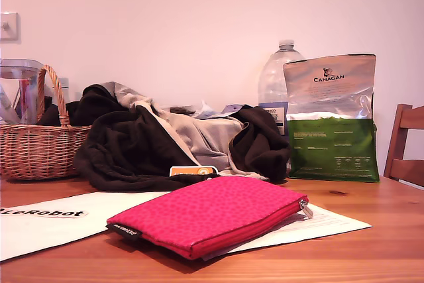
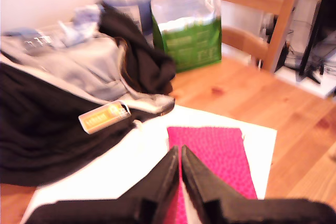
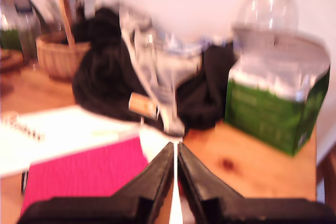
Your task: Close the zipper in the zip bag in front of you
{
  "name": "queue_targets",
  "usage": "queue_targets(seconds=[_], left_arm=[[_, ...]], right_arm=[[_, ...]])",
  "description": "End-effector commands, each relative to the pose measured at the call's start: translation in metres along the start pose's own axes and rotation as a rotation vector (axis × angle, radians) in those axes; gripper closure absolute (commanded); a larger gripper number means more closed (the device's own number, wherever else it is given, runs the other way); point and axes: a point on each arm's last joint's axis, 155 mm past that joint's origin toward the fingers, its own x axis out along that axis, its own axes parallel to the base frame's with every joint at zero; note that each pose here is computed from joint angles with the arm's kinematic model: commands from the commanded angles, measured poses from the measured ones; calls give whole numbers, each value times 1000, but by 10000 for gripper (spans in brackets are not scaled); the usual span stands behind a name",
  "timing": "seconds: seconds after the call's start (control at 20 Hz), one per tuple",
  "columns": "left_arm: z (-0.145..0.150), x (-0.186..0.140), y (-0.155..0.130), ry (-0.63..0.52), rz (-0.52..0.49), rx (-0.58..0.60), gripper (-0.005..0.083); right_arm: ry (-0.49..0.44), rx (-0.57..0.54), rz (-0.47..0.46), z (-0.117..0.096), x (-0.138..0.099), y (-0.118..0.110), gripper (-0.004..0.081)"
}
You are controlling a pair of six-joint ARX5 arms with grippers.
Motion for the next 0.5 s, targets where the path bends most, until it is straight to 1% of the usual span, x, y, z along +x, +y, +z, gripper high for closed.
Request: queue_targets(seconds=[0.0,0.15,0.45], left_arm=[[-10,-4,-1,22,-2,-6,796],[-15,-14,-3,30,-3,-7,796],[-45,-18,-4,148,-6,-23,796]], right_arm=[[48,8,7,-15,3,2,782],[142,21,17,-38,0,4,782],[137,19,17,-37,0,4,782]])
